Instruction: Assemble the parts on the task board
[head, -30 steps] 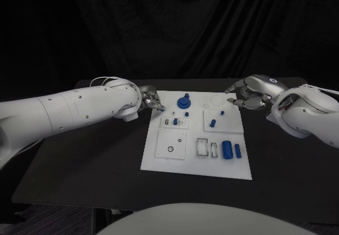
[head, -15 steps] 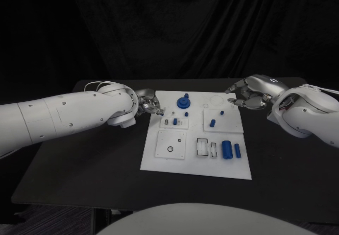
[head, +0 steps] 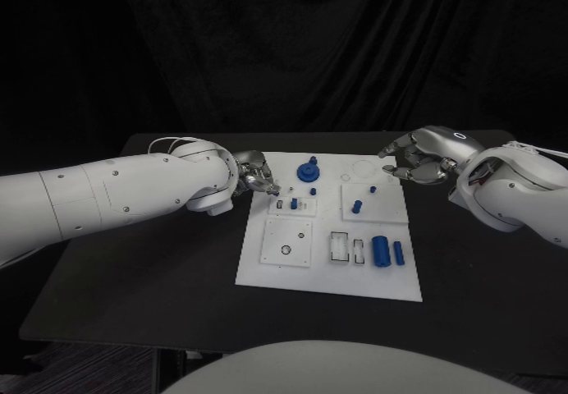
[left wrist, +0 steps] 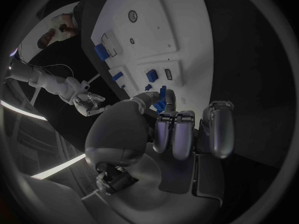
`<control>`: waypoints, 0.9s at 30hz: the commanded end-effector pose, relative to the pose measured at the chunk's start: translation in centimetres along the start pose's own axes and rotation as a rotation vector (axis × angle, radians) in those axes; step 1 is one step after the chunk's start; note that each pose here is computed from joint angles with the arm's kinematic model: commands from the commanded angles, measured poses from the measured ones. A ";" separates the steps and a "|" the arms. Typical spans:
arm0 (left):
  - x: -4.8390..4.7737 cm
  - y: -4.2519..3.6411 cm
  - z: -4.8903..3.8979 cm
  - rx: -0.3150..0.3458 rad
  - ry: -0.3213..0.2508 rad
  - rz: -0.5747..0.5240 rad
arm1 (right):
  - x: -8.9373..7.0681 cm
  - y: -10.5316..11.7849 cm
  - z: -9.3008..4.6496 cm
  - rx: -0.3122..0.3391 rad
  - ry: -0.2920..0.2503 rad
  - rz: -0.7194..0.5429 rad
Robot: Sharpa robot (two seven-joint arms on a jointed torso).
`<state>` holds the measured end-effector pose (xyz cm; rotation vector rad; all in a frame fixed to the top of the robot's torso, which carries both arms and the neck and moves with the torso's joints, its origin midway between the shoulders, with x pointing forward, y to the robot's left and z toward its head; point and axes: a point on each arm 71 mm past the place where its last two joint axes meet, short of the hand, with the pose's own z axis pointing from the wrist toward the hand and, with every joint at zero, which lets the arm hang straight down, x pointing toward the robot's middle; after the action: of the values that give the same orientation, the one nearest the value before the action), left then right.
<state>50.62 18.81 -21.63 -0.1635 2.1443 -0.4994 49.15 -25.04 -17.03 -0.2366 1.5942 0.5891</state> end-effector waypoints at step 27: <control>1.58 -0.39 0.81 -0.003 0.099 0.036 | 0.2 -0.1 0.0 0.018 0.009 0.000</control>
<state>50.45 17.94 -22.90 -0.1243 2.2221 -0.4856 49.16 -24.97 -17.11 -0.2382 1.5999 0.5895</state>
